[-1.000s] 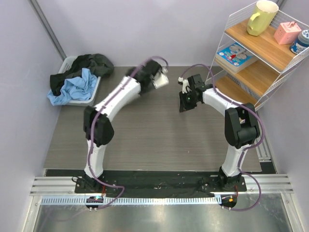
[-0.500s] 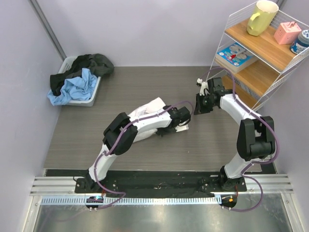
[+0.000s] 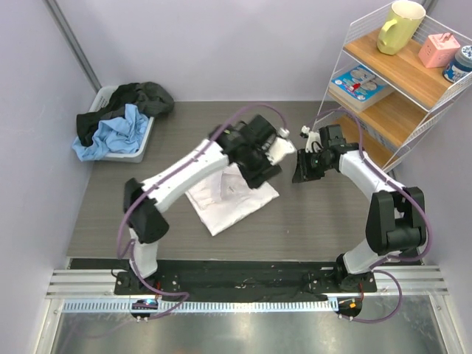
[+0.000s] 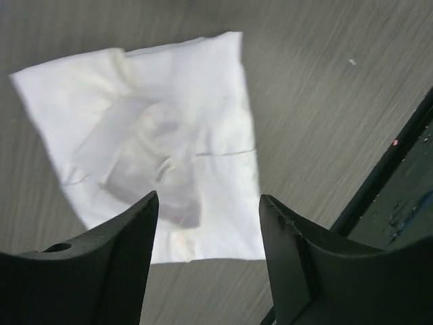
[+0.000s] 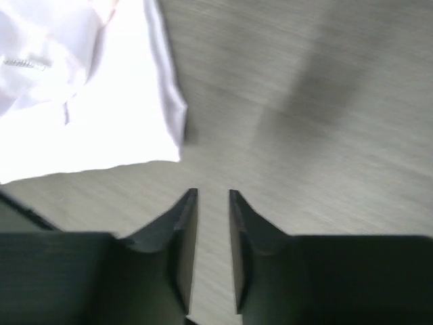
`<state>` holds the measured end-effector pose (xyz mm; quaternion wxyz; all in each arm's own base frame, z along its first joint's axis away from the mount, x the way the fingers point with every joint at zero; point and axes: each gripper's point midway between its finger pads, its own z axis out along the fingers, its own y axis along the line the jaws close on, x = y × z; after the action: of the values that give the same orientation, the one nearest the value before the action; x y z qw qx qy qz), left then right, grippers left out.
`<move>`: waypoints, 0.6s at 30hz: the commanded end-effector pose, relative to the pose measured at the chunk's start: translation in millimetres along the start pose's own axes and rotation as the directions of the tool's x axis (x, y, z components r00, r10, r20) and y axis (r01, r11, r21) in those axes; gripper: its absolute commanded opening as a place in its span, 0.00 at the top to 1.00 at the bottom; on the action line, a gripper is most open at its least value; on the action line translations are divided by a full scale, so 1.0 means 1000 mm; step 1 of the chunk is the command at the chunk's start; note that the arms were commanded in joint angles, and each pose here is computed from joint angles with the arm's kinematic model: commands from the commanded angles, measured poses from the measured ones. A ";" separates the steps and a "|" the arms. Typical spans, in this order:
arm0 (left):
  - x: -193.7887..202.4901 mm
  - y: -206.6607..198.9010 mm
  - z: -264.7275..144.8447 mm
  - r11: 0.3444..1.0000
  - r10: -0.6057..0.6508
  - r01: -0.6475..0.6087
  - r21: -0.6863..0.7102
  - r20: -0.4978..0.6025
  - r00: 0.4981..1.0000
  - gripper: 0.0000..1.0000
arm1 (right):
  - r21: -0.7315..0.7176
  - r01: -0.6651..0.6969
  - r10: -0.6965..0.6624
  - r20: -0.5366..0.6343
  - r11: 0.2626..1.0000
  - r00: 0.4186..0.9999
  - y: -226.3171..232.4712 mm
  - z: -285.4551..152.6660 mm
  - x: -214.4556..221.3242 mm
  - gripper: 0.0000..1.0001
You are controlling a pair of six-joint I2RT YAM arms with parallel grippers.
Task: Fold and stack the long sleeve shirts
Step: Fold the shirt
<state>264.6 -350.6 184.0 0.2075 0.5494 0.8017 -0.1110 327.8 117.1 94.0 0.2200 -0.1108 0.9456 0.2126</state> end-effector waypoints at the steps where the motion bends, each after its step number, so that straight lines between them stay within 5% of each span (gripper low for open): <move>1: 0.039 0.067 -0.033 0.996 -0.089 0.089 -0.005 0.022 0.996 0.40 | -0.189 -0.106 0.111 0.014 0.976 0.994 0.040 -0.007 0.011 0.54; 8: 0.095 0.114 0.000 0.995 -0.099 0.098 -0.010 -0.008 0.995 0.44 | -0.293 -0.241 0.227 -0.083 0.925 0.970 0.066 0.027 0.020 0.47; 14: 0.134 0.092 0.049 0.993 -0.079 0.084 0.080 -0.064 0.995 0.49 | -0.260 -0.301 0.273 -0.137 0.918 0.952 0.073 0.064 0.027 0.48; 18: 0.148 0.062 0.067 0.974 -0.122 0.136 0.182 -0.082 0.989 0.60 | -0.161 -0.279 0.259 -0.133 0.947 0.957 0.057 0.090 0.022 0.66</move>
<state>297.5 -208.2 66.3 0.1008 0.5078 0.8466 -0.1236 292.0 200.7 35.8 0.0887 -0.0184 0.9348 0.3435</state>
